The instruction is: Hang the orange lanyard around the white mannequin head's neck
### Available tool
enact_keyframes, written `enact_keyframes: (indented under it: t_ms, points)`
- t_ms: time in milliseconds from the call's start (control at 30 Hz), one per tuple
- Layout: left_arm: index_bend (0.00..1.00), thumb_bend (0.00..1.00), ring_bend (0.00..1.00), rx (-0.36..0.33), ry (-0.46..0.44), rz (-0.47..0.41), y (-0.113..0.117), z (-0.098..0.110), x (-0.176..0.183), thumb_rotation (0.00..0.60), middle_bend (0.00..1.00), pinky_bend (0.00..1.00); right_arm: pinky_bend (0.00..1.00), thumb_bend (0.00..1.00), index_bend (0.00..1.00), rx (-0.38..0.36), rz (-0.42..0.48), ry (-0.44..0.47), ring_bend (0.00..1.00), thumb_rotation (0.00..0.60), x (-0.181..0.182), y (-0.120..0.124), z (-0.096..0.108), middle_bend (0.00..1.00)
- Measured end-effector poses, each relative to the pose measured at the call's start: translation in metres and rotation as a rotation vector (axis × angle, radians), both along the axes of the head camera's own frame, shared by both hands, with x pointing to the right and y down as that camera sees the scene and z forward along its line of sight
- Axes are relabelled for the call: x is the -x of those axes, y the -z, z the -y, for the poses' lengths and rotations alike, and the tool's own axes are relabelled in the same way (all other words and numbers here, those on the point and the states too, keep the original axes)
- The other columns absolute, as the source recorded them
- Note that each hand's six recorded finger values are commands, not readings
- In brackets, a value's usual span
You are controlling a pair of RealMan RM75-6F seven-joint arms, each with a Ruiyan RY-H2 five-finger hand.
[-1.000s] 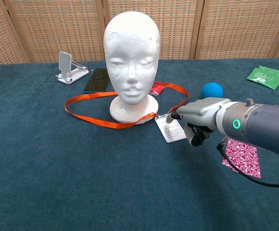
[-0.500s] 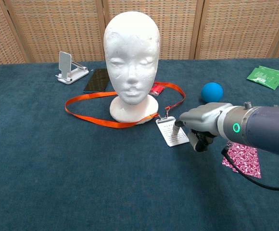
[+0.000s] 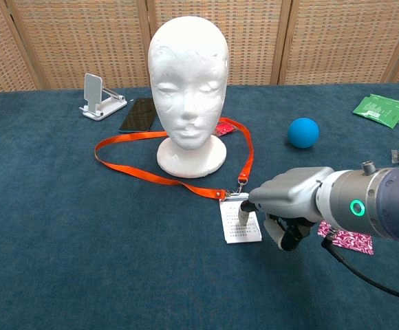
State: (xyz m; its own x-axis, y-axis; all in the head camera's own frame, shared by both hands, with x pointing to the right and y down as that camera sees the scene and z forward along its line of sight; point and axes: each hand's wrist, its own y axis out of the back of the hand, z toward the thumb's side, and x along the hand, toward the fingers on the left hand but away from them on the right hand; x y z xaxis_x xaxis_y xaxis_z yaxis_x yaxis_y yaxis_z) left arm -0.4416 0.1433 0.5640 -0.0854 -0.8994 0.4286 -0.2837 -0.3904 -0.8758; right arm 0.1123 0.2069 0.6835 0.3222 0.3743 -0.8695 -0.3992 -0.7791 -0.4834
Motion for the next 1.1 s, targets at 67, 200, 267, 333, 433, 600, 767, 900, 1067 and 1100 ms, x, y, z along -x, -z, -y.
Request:
enact_keyframes:
  t_ms: [67,200,267,333,433,600,767,900,1067,1100]
  points:
    - [0.0,0.0,0.0,0.0,0.0,0.0,0.0,0.0,0.0,0.6,0.0,0.0,1.0,1.0,0.24,0.009,0.007,0.021,0.91,0.6,0.002,0.004,-0.006,0.74]
    - [0.0,0.0,0.0,0.001,0.0,-0.002,0.0,0.0,0.0,0.6,0.0,0.0,1.0,1.0,0.24,0.021,0.03,0.07,0.91,0.6,0.009,0.014,-0.019,0.74]
    - [0.0,0.0,0.0,0.001,0.001,-0.001,0.0,0.0,0.0,0.6,0.0,0.0,1.0,1.0,0.25,0.027,0.036,0.094,0.91,0.6,0.011,0.018,-0.026,0.74]
    - [0.0,0.0,0.0,0.001,0.0,-0.001,0.0,0.0,0.0,0.6,0.0,0.0,1.0,1.0,0.25,0.032,0.041,0.114,0.91,0.6,0.012,0.021,-0.031,0.74]
    - [0.0,0.0,0.0,0.001,0.0,-0.001,0.0,0.0,0.0,0.6,0.0,0.0,1.0,1.0,0.25,0.019,0.054,0.132,0.91,0.6,0.015,0.025,-0.032,0.74]
    - [0.0,0.0,0.0,0.0,0.002,-0.001,0.0,0.0,0.0,0.6,0.0,0.0,1.0,1.0,0.25,-0.048,0.092,0.146,0.91,0.6,0.02,0.033,-0.023,0.74]
    - [0.0,0.0,0.0,0.0,-0.001,0.001,0.0,-0.001,0.0,0.6,0.0,0.0,1.0,1.0,0.25,-0.163,0.154,0.137,0.91,0.6,0.017,0.049,-0.002,0.74]
    - [0.0,0.0,0.0,-0.005,-0.007,0.002,0.001,-0.001,-0.001,0.6,0.0,0.0,1.0,1.0,0.24,-0.244,0.181,0.129,0.9,0.6,0.0,0.06,0.014,0.73]
    - [0.0,0.0,0.0,-0.013,-0.018,0.002,0.004,-0.003,-0.003,0.6,0.0,0.0,0.98,0.75,0.18,-0.361,0.201,0.109,0.83,0.6,-0.041,0.07,0.029,0.66]
    - [0.0,0.0,0.0,-0.017,-0.022,0.002,0.004,-0.004,-0.004,0.6,0.0,0.0,0.96,0.67,0.17,-0.382,0.206,0.097,0.81,0.6,-0.051,0.072,0.031,0.63]
